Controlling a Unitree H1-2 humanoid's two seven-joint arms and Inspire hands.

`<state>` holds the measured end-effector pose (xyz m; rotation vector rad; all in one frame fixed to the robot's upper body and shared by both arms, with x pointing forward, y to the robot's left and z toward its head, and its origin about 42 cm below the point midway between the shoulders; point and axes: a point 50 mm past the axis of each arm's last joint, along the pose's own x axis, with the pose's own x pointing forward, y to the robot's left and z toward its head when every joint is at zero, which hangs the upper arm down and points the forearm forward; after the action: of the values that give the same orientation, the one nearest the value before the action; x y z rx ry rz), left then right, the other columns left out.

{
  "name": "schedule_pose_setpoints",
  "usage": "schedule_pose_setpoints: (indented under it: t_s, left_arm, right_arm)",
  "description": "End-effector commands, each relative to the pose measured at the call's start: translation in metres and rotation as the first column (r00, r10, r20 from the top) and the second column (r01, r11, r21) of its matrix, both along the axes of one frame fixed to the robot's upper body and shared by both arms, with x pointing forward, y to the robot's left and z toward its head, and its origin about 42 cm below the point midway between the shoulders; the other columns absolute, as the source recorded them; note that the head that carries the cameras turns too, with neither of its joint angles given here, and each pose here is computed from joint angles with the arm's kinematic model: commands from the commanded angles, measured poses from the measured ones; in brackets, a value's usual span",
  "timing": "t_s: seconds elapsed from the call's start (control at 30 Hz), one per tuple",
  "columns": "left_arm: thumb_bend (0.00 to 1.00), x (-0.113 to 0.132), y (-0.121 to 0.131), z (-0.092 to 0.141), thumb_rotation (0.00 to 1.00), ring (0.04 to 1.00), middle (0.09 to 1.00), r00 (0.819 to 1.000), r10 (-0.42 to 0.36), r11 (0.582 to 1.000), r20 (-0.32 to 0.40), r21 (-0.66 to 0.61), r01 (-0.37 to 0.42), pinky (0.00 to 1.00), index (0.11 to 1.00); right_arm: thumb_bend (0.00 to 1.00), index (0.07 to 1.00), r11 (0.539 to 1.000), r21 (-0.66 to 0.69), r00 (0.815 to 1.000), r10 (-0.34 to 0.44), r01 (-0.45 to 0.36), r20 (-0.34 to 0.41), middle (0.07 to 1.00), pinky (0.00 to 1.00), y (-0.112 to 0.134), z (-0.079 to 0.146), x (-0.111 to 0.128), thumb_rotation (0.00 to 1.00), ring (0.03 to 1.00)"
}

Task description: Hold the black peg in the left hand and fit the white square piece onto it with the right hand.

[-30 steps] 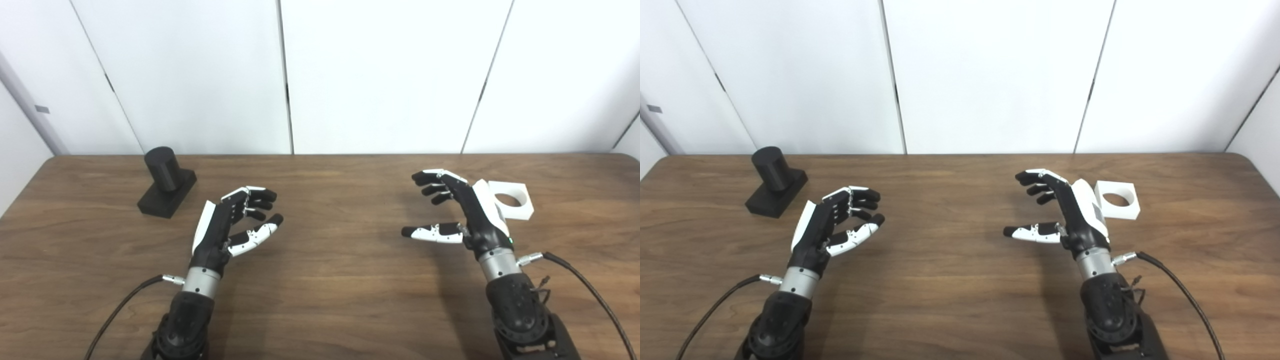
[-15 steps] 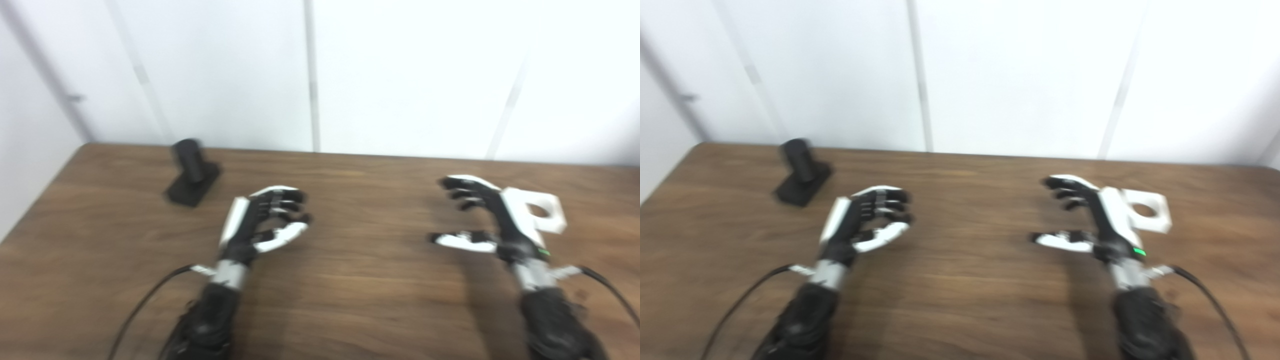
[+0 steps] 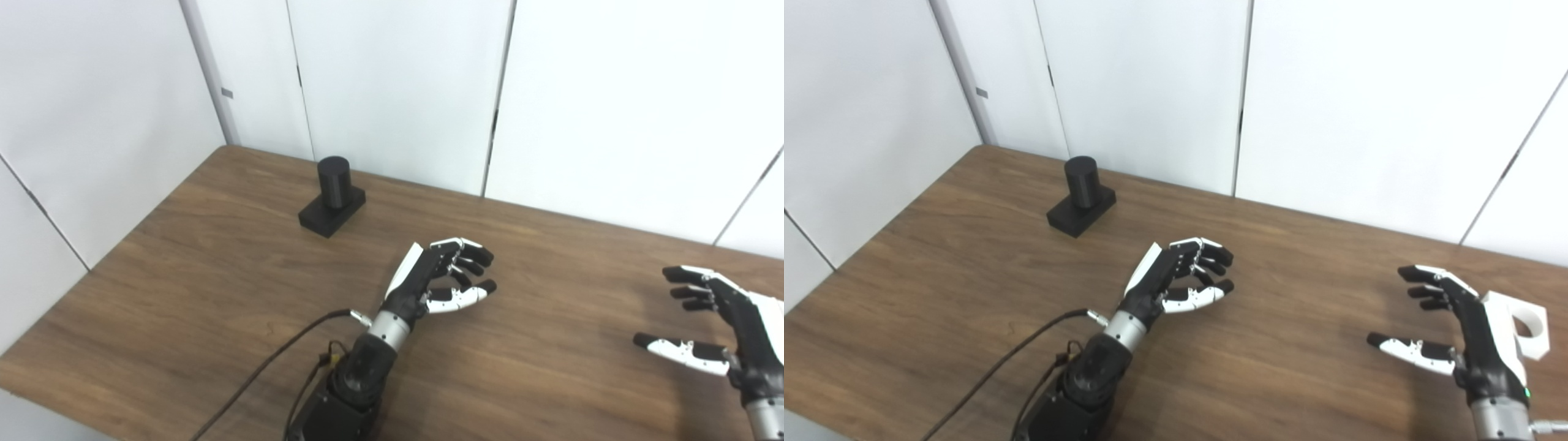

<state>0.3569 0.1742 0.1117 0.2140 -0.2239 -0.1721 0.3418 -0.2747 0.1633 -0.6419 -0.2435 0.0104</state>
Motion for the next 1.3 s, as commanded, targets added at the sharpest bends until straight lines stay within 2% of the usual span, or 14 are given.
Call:
schedule_pose_setpoints:
  t_s: [0.0,0.1,0.27,0.43,0.67,0.87,1.1,1.27]
  left_arm:
    - [0.64,0.005,-0.006,0.003,0.10,0.623,0.658,0.999,-0.007,1.000,0.042,-0.018,0.008,0.50,0.605]
    - [0.64,0.005,-0.008,0.000,0.08,0.624,0.661,0.999,-0.008,1.000,0.037,-0.010,0.009,0.50,0.606]
    - [0.66,0.005,-0.011,-0.004,0.13,0.634,0.658,0.999,-0.011,1.000,0.038,-0.002,0.011,0.51,0.612]
    - [0.64,0.006,-0.012,-0.004,0.10,0.635,0.659,0.999,-0.012,1.000,0.038,-0.001,0.012,0.50,0.606]
    - [0.65,0.006,-0.009,-0.002,0.13,0.647,0.675,0.999,-0.006,1.000,0.046,0.002,0.006,0.51,0.614]
    - [0.69,0.006,0.001,0.015,0.14,0.671,0.732,0.996,0.010,0.996,0.085,0.089,-0.018,0.53,0.663]
    - [0.77,0.014,0.026,0.043,0.13,0.700,0.737,0.995,-0.049,0.986,0.086,0.162,0.034,0.59,0.707]
    - [0.79,0.019,0.044,0.060,0.11,0.704,0.758,0.990,0.003,0.981,0.143,0.190,-0.030,0.57,0.730]
  right_arm:
    - [0.72,0.686,1.000,-0.001,0.996,0.019,-0.019,0.088,0.719,0.59,-0.003,0.018,0.004,0.00,0.673]
    - [0.73,0.686,1.000,0.001,0.996,0.016,-0.016,0.086,0.719,0.59,-0.001,0.019,0.002,0.00,0.672]
    - [0.76,0.673,0.997,-0.069,0.995,-0.024,0.030,0.092,0.674,0.55,0.002,0.022,-0.001,0.00,0.632]
    - [0.76,0.669,0.997,-0.069,0.995,-0.023,0.030,0.094,0.668,0.55,0.004,0.026,-0.005,0.00,0.627]
    - [0.75,0.665,0.998,-0.064,0.996,-0.020,0.026,0.092,0.670,0.54,0.008,0.027,-0.006,0.00,0.624]
    - [0.77,0.660,0.997,-0.070,0.994,-0.010,0.018,0.105,0.658,0.53,0.009,0.028,-0.007,0.00,0.609]
    - [0.76,0.663,0.998,-0.060,0.995,-0.011,0.017,0.097,0.664,0.54,0.009,0.032,-0.008,0.00,0.621]
    - [0.75,0.666,0.998,-0.059,0.996,-0.018,0.024,0.090,0.674,0.54,0.008,0.034,-0.007,0.00,0.623]
